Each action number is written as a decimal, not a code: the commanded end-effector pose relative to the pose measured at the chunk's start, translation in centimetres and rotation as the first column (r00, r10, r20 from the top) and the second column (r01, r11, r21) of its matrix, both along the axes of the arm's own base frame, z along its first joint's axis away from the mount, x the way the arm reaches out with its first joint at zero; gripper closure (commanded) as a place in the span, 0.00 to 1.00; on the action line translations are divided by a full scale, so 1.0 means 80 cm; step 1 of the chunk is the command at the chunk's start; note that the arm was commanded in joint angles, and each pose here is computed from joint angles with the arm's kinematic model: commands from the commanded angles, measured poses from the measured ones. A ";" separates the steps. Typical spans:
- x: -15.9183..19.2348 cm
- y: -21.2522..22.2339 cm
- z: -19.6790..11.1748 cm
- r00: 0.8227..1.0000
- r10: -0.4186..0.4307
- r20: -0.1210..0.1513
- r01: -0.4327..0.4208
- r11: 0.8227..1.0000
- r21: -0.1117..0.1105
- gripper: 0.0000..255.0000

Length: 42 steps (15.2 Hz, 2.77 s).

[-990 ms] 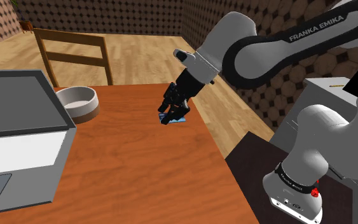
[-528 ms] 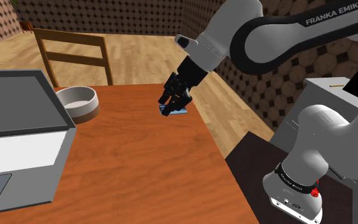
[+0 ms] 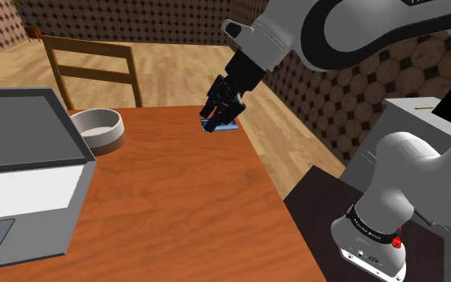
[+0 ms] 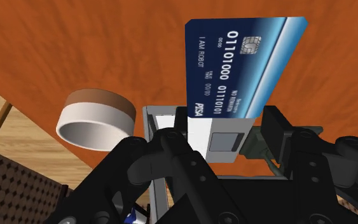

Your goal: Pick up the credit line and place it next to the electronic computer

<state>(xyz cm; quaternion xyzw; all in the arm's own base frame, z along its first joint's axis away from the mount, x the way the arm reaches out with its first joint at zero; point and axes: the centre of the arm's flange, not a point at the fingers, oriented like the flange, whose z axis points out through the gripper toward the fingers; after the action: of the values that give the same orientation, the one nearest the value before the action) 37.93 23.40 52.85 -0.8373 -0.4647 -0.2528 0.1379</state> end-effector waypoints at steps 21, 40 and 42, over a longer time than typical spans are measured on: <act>0.001 0.000 0.145 1.000 0.000 0.000 0.000 1.000 0.000 1.00; 0.134 0.228 0.165 1.000 0.000 0.000 0.000 1.000 0.000 1.00; 0.151 0.256 0.165 1.000 0.000 0.000 0.000 1.000 0.000 1.00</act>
<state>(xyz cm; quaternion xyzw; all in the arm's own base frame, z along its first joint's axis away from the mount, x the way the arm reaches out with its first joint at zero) 49.28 42.61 66.03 -0.8374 -0.4650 -0.2522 0.1377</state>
